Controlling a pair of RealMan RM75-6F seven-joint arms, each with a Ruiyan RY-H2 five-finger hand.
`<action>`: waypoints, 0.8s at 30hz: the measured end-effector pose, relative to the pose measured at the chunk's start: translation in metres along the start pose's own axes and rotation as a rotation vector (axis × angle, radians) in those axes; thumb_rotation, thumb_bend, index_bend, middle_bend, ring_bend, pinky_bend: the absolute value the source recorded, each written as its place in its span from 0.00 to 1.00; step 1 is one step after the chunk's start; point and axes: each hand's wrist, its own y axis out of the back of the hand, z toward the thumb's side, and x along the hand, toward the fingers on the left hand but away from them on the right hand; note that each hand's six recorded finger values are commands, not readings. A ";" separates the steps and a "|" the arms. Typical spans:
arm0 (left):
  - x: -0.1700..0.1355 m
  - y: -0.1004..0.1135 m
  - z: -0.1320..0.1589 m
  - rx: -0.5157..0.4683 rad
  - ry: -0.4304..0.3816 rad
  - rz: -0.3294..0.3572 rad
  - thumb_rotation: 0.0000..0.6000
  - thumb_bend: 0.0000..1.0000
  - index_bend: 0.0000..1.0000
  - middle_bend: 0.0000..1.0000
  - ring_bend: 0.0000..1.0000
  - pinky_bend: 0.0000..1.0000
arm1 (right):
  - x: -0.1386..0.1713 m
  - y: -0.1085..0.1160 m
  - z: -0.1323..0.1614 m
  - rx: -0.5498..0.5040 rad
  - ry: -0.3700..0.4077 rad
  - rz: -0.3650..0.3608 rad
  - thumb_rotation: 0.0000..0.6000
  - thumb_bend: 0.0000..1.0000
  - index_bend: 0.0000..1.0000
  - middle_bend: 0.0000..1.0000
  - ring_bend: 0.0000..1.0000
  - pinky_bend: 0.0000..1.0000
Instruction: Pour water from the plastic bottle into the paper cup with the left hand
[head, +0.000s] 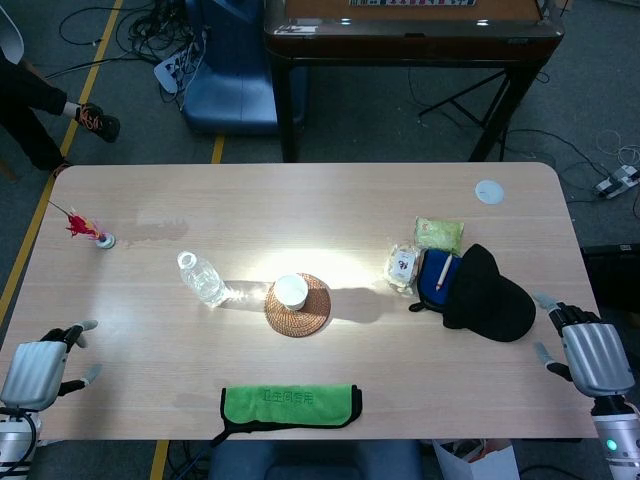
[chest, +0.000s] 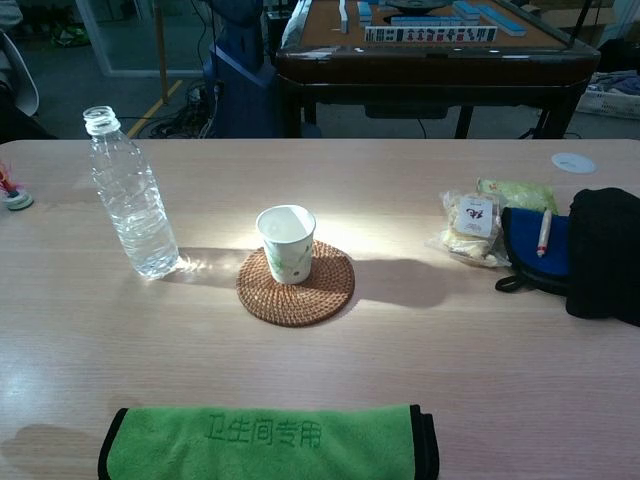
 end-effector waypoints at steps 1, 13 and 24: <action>0.000 0.000 0.000 0.000 0.000 0.000 1.00 0.19 0.30 0.47 0.41 0.70 | 0.000 0.000 0.000 0.000 -0.001 0.001 1.00 0.30 0.18 0.29 0.33 0.47; 0.002 -0.002 0.001 -0.030 0.000 -0.005 1.00 0.19 0.29 0.47 0.41 0.70 | -0.001 0.001 -0.002 0.001 -0.006 0.003 1.00 0.30 0.18 0.29 0.33 0.47; 0.018 -0.006 0.018 -0.142 -0.021 -0.001 1.00 0.12 0.21 0.29 0.28 0.61 | -0.001 0.003 -0.003 -0.004 -0.009 -0.002 1.00 0.30 0.18 0.29 0.33 0.47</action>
